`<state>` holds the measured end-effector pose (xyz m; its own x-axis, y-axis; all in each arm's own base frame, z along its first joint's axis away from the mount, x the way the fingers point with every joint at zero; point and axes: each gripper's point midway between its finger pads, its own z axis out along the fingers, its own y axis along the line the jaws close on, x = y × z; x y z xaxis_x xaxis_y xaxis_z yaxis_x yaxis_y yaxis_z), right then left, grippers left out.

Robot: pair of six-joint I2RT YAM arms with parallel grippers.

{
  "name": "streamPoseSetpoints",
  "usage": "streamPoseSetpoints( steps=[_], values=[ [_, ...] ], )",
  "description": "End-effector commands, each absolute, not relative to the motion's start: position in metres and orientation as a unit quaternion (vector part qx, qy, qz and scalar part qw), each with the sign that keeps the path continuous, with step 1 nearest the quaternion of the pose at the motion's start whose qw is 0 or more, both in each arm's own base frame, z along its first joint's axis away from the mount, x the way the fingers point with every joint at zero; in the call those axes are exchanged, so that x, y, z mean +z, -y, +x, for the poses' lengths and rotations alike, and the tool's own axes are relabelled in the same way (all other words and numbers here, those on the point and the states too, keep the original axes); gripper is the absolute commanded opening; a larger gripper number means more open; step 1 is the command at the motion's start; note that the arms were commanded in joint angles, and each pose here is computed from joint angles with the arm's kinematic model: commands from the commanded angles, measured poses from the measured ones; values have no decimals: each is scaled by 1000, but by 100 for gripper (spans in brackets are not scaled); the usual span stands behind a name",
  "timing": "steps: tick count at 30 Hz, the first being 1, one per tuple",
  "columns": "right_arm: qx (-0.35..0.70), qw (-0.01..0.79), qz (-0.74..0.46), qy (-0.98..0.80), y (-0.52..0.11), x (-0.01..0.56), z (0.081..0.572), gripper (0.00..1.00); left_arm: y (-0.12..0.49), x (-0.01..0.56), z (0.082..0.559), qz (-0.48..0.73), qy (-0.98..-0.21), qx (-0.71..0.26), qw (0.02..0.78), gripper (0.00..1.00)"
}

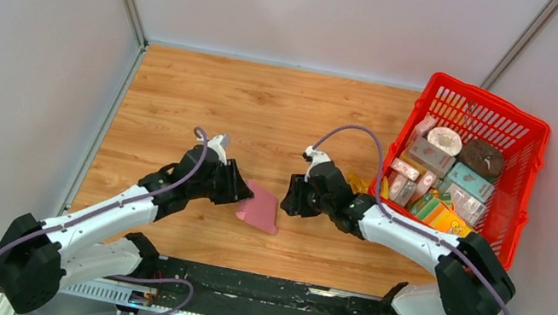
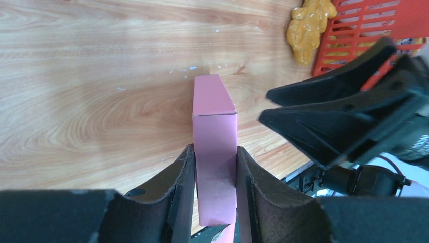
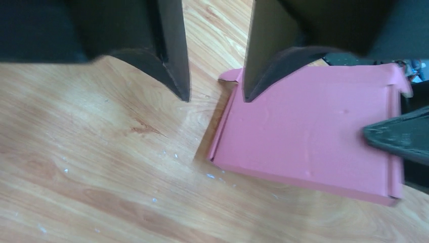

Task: Fold the paper box

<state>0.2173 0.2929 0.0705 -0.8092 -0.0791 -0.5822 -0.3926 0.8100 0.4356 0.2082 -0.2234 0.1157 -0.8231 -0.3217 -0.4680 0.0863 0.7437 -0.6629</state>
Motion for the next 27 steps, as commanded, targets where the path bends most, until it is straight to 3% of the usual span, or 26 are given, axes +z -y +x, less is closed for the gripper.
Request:
streamPoseSetpoints(
  steps=[1,6,7,12,20,27],
  values=[
    [294,315,-183,-883,-299,106,218,57,214,109,204,-67,-890,-344,291,9],
    [277,355,-330,-829,-320,129,176,73,211,117,200,-83,-879,-376,281,1],
    [233,392,-336,-824,-316,133,182,78,209,116,198,-94,-877,-384,272,0],
    [172,471,-411,-762,-341,149,152,85,205,125,191,-163,-870,-406,227,0],
    [67,532,-459,-708,-370,152,155,85,216,146,174,-244,-832,-477,145,0],
    [-58,596,-432,-674,-364,156,155,75,219,141,165,-317,-779,-534,87,0]
  ],
)
